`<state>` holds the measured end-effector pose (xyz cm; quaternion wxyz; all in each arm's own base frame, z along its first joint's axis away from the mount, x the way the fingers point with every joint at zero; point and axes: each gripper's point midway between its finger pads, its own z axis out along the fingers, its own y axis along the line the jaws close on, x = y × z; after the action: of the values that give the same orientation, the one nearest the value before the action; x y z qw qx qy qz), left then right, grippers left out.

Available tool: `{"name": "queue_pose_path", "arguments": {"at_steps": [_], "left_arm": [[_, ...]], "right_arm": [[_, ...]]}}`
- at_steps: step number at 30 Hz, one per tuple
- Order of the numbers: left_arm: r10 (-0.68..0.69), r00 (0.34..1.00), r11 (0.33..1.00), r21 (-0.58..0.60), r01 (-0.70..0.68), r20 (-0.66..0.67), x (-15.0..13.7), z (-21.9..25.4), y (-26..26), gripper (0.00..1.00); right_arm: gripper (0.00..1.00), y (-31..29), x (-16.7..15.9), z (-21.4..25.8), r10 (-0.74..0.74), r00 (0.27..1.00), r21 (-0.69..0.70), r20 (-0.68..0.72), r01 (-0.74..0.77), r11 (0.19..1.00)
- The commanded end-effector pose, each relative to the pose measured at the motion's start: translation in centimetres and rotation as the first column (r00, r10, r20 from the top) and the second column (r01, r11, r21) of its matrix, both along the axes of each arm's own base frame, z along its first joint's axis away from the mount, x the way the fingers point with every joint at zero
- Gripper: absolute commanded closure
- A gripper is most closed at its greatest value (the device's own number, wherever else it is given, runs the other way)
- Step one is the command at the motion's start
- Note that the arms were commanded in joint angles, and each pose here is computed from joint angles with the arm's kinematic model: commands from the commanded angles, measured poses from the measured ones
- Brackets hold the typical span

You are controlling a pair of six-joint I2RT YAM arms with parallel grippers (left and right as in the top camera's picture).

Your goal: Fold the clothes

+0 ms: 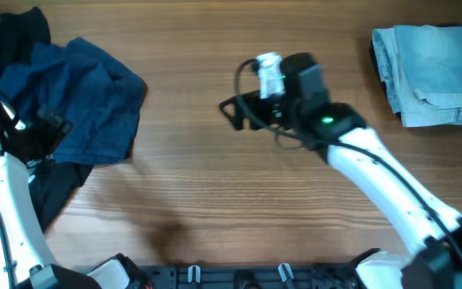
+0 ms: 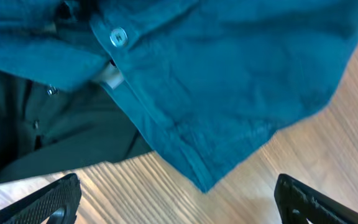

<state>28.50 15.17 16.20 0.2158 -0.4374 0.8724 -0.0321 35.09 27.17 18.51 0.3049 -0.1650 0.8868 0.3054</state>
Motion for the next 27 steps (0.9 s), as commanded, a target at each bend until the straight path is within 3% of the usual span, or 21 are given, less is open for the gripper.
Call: {"name": "queue_pose_path", "arguments": {"at_steps": [1, 3, 5, 6, 8, 10, 12, 15, 19, 23, 24, 25, 26, 27], "left_arm": [[0.031, 0.999, 0.999, 0.043, -0.033, 0.037, 0.9, 0.8, 1.7, 0.00], [0.032, 0.998, 0.998, 0.049, -0.035, 0.052, 1.2, 1.0, 1.9, 0.00], [-0.008, 0.999, 1.000, 0.029, 0.006, 0.048, 1.3, 0.7, 1.1, 0.00], [-0.129, 0.990, 0.992, 0.011, 0.129, 0.064, 2.2, 0.6, -0.4, 0.01], [-0.245, 0.969, 0.970, 0.001, 0.245, 0.044, 3.2, -0.5, -2.5, 0.03], [-0.307, 0.952, 0.952, -0.010, 0.307, -0.001, 3.9, -2.0, -3.8, 0.06], [-0.350, 0.930, 0.937, -0.047, 0.347, -0.109, 4.4, -5.5, -5.0, 0.15], [-0.419, 0.867, 0.908, -0.140, 0.396, -0.268, 3.8, -11.8, -5.5, 0.22], [-0.551, 0.768, 0.834, -0.192, 0.517, -0.327, 3.7, -15.7, -6.5, 0.21], [-0.585, 0.738, 0.809, -0.181, 0.559, -0.337, 4.8, -17.7, -7.7, 0.19], [-0.598, 0.723, 0.799, -0.190, 0.570, -0.345, 4.8, -18.2, -8.3, 0.23], [-0.605, 0.715, 0.794, -0.199, 0.574, -0.351, 4.8, -18.6, -8.8, 0.39], [-0.603, 0.716, 0.796, -0.200, 0.572, -0.352, 4.8, -18.6, -9.1, 0.71], [-0.587, 0.730, 0.808, -0.195, 0.556, -0.350, 5.1, -18.6, -9.3, 0.88]], "right_arm": [[0.07, 5.4, -0.4, -3.8, 0.027, 0.997, 0.038, -0.073, -0.024, 0.999], [0.07, 9.0, -1.3, -5.7, 0.070, 0.992, 0.085, -0.101, -0.062, 0.994], [0.07, 8.8, -0.7, -5.8, 0.068, 0.994, 0.076, -0.085, -0.062, 0.995], [0.07, 8.0, 0.0, -5.5, 0.049, 0.995, 0.074, -0.082, -0.043, 0.996], [0.07, 5.1, 2.2, -4.3, -0.003, 0.997, 0.053, -0.074, 0.007, 0.999], [0.07, 1.5, 4.0, -3.4, -0.064, 0.995, 0.022, -0.073, 0.065, 0.998], [0.07, -3.7, 5.5, -2.8, -0.139, 0.985, -0.043, -0.099, 0.136, 0.990], [0.08, -9.4, 4.9, -4.7, -0.212, 0.956, -0.149, -0.202, 0.184, 0.972], [0.08, -10.8, 4.6, -5.2, -0.228, 0.947, -0.177, -0.226, 0.190, 0.966], [0.07, -10.8, 4.6, -5.2, -0.228, 0.948, -0.176, -0.224, 0.191, 0.966], [0.07, -10.8, 4.7, -5.2, -0.229, 0.947, -0.176, -0.224, 0.192, 0.965], [0.07, -10.8, 4.7, -5.2, -0.230, 0.948, -0.175, -0.222, 0.193, 0.965], [0.07, -10.8, 4.8, -5.1, -0.230, 0.949, -0.174, -0.218, 0.194, 0.966], [0.08, -10.8, 4.9, -5.1, -0.229, 0.950, -0.171, -0.212, 0.195, 0.966]]}}
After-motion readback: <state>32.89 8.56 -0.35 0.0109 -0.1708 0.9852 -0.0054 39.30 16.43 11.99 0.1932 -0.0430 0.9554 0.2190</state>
